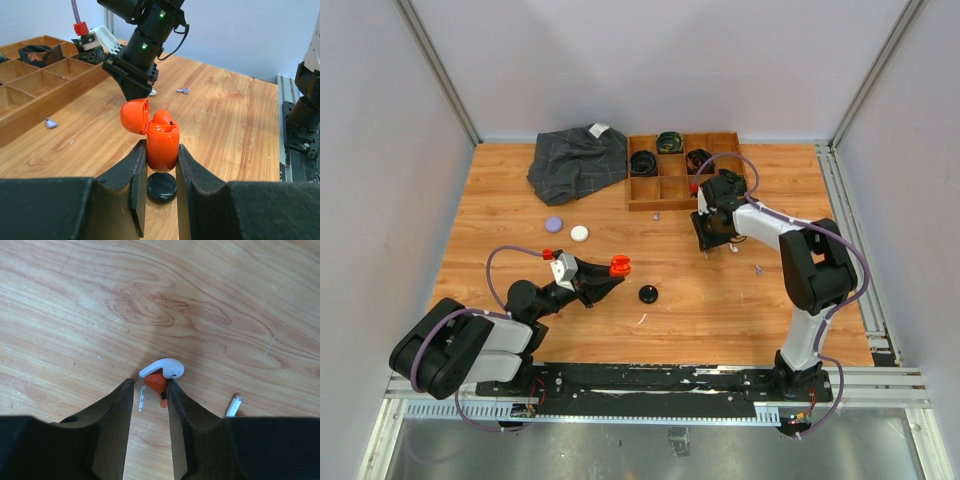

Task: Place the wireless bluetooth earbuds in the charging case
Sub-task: Pick up the earbud from the center of the board.

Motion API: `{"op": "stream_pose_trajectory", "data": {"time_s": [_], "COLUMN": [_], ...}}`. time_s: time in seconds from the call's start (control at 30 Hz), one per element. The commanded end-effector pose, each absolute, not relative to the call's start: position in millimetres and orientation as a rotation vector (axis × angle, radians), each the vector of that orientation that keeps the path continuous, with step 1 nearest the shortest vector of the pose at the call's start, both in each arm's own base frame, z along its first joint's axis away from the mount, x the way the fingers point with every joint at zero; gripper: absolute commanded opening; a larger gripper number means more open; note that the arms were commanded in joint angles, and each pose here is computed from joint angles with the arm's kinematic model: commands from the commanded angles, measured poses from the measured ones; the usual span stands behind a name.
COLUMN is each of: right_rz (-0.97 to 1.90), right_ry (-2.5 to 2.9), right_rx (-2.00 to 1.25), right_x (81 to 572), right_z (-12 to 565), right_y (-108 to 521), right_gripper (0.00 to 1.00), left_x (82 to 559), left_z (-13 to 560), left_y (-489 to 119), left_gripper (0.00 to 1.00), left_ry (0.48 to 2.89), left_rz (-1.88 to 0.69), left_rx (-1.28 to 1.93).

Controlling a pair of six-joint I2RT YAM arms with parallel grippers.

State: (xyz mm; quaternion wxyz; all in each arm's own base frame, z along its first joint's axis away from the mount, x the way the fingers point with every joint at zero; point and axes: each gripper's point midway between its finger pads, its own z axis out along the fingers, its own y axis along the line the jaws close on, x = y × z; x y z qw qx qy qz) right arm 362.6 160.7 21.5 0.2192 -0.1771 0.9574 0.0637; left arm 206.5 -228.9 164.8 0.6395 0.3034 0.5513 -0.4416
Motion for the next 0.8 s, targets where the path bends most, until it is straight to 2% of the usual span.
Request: {"op": "stream_pose_trajectory", "data": {"time_s": [0.0,0.37,0.6,0.77], "right_rz": [0.107,0.082,0.171,0.285], "right_ry": [2.686,2.690,2.758,2.837], "right_rx": [-0.534,-0.589,-0.644,-0.676], "right_x": [357.5,348.6,316.2,291.4], "right_z": [17.1,22.8,21.6,18.7], "right_y": [158.2,161.7,173.4,182.7], "right_gripper": [0.33,0.20,0.12,0.11], "left_x": [189.0,188.7,188.6,188.6], "left_z": [202.2,202.0,202.6,202.2], "left_y": [-222.7,-223.3,-223.2,-223.6], "left_gripper": [0.02,0.02,0.02,0.02], "left_ry": [1.044,1.044,1.042,1.044], "left_rz": [-0.980,-0.984,-0.983,-0.986], "left_rx": [0.706,0.709,0.709,0.710]}}
